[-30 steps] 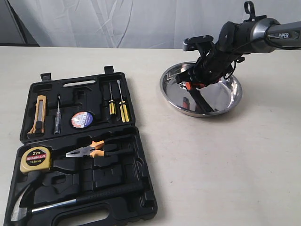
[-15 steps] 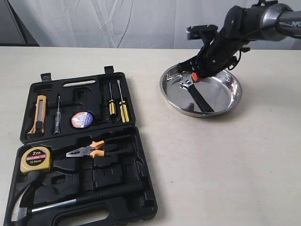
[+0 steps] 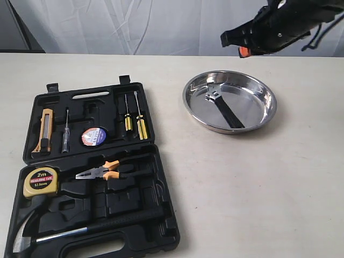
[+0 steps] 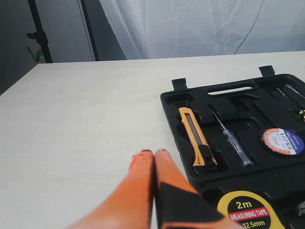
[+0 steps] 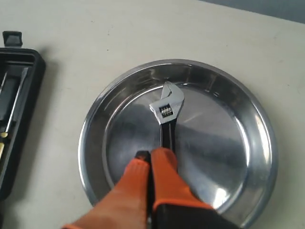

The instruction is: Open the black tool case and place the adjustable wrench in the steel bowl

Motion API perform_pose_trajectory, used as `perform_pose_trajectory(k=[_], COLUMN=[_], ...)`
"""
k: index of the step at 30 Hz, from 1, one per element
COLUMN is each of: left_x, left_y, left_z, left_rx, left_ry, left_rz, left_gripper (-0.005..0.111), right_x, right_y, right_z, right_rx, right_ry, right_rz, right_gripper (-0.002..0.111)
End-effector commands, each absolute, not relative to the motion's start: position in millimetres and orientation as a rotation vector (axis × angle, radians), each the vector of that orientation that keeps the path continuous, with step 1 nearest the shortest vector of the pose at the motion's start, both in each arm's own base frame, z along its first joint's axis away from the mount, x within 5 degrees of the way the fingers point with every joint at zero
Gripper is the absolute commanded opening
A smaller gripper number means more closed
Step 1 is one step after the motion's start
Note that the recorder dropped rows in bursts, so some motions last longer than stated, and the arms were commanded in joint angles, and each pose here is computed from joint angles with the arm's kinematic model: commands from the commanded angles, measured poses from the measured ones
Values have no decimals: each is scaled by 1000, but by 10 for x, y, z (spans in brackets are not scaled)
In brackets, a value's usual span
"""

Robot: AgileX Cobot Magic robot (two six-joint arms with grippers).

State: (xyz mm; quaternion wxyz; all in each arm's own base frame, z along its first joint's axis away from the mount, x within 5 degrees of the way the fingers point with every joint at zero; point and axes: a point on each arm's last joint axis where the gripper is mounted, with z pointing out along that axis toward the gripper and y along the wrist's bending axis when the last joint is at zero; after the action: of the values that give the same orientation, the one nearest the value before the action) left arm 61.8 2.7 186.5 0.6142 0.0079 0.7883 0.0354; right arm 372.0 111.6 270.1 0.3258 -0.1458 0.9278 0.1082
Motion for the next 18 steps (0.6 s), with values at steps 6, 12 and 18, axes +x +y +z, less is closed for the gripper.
perform_pose_trajectory(k=[6, 12, 18], left_x=[617, 617, 617], left_y=[28, 28, 28], left_z=[1866, 1866, 1866], left_rx=[16, 16, 16], left_ry=[1810, 1810, 1810], left_rz=[84, 84, 84], left_gripper=[0, 0, 0], right_x=[2529, 1813, 1446], right_y=[776, 672, 563], right_z=[3171, 3360, 3553], right_rx=[-335, -424, -467], right_ry=[2279, 2409, 2345], right_rz=[292, 374, 334], right_gripper=[-1, -1, -1])
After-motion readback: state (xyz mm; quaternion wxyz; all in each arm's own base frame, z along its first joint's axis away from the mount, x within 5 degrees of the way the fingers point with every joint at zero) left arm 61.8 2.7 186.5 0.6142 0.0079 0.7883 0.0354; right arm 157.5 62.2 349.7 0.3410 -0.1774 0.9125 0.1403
